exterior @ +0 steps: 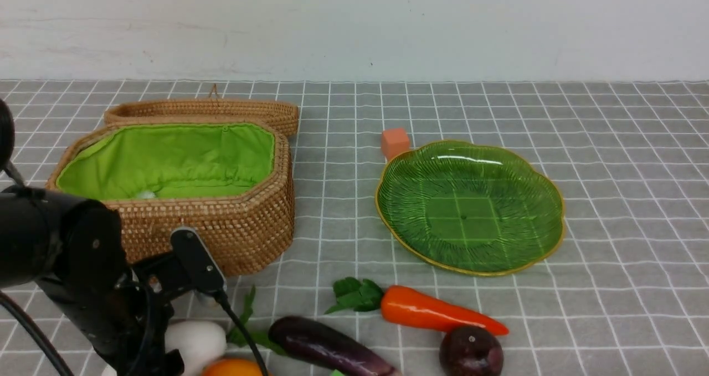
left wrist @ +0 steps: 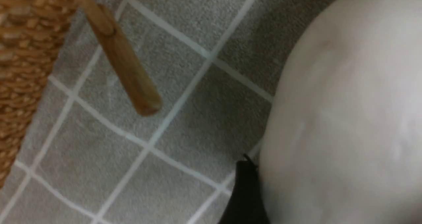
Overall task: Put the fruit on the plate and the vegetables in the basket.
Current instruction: Take a daikon with your left arm and place it on the basket on the left.
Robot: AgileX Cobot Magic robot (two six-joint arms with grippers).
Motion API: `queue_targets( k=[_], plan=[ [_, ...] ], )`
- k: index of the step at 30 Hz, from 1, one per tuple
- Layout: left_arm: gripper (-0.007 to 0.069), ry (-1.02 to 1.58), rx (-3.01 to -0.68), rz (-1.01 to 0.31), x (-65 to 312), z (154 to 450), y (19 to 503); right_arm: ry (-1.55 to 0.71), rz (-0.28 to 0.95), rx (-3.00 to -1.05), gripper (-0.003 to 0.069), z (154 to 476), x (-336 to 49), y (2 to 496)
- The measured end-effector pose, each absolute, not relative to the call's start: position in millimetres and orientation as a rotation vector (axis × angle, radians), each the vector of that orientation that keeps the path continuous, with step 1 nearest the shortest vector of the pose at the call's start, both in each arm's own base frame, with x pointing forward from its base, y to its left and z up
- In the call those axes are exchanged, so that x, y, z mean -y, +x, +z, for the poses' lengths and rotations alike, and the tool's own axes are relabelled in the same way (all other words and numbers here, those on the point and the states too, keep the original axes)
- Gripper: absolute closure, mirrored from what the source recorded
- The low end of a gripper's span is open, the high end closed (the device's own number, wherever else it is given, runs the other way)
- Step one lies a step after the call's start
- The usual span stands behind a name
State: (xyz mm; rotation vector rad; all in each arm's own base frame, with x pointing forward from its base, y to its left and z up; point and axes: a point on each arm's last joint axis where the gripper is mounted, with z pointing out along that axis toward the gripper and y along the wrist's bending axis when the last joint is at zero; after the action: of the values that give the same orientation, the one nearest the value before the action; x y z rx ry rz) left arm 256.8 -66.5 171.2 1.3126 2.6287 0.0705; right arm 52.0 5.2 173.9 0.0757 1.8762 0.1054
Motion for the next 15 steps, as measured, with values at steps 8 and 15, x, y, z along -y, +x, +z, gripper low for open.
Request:
queue_targets(
  k=[8, 15],
  plan=[
    [0.0094, 1.317, -2.626, 0.132, 58.0, 213.9, 238.5, 0.076, 0.105, -1.876, 0.0418, 173.9, -5.2, 52.0],
    [0.0094, 1.173, -2.517, 0.208, 49.5, 315.2, 245.7, 0.076, 0.105, -1.876, 0.0418, 173.9, -5.2, 52.0]
  ],
)
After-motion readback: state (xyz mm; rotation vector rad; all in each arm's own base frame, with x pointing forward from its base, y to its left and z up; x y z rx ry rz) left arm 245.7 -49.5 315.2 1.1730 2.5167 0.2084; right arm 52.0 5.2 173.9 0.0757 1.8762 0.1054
